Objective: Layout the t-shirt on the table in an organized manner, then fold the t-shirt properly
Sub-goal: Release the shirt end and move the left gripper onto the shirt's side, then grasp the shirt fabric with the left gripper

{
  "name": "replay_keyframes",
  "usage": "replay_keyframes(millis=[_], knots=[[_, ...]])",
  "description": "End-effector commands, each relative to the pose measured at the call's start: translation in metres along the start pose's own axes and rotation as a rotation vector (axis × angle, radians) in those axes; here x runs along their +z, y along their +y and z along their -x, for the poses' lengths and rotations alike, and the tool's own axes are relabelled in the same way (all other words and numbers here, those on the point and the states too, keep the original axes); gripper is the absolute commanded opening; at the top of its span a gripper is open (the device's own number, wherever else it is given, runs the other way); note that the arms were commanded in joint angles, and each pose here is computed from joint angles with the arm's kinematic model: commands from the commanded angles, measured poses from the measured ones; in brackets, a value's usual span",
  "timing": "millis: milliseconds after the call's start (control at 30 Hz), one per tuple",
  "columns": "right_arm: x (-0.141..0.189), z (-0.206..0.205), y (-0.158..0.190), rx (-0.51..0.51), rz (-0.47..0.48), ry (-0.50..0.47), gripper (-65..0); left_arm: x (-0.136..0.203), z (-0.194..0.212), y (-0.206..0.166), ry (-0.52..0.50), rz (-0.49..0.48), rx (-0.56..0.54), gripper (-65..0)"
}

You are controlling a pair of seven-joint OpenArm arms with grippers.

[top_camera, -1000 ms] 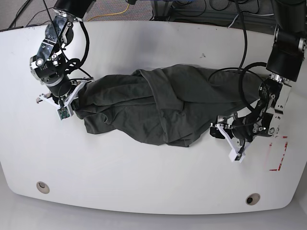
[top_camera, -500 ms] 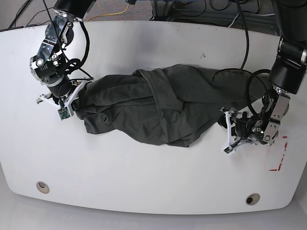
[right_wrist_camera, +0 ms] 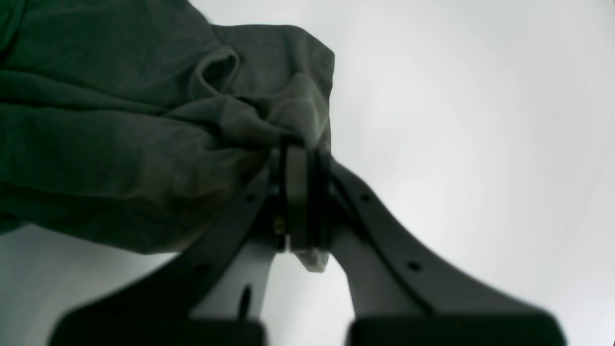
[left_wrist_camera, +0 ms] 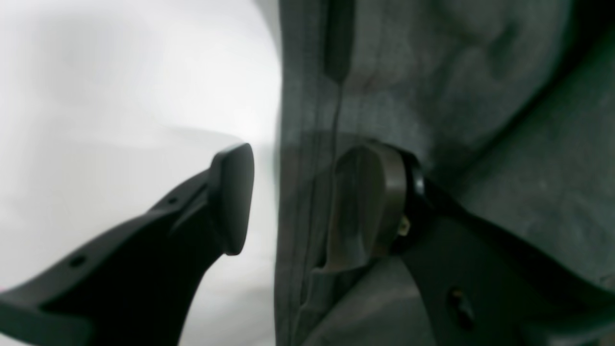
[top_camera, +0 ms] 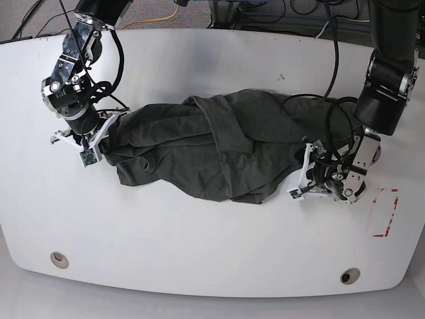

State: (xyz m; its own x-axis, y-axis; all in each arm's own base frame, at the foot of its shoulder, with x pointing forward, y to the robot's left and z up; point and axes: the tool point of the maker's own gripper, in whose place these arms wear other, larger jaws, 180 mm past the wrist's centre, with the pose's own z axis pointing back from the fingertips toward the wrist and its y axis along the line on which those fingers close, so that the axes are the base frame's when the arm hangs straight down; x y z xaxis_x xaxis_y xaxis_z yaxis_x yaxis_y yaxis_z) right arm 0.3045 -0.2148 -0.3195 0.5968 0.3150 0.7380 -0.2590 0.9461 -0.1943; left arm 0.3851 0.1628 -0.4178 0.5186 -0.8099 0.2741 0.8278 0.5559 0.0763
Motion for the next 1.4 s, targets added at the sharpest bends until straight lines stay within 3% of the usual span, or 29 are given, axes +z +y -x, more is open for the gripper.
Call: replay_keyframes(millis=[0, 833, 1233, 1367], knots=[[0.004, -0.016, -0.005, 0.012, 0.011, -0.056, -65.0, 0.004, 0.006, 0.010, 0.031, -0.032, 0.000, -32.5], [0.004, -0.017, -0.005, 0.011, 0.011, -0.056, -65.0, 0.011, 0.026, 0.015, 0.123, -0.034, 0.047, -32.9], [0.004, -0.017, -0.005, 0.011, 0.011, -0.056, -65.0, 0.021, 0.026, 0.017, 0.030, 0.023, 0.154, -32.9], [0.004, -0.017, -0.005, 0.011, 0.011, -0.056, -65.0, 0.030, 0.017, 0.021, -0.055, 0.048, 0.220, -32.9]])
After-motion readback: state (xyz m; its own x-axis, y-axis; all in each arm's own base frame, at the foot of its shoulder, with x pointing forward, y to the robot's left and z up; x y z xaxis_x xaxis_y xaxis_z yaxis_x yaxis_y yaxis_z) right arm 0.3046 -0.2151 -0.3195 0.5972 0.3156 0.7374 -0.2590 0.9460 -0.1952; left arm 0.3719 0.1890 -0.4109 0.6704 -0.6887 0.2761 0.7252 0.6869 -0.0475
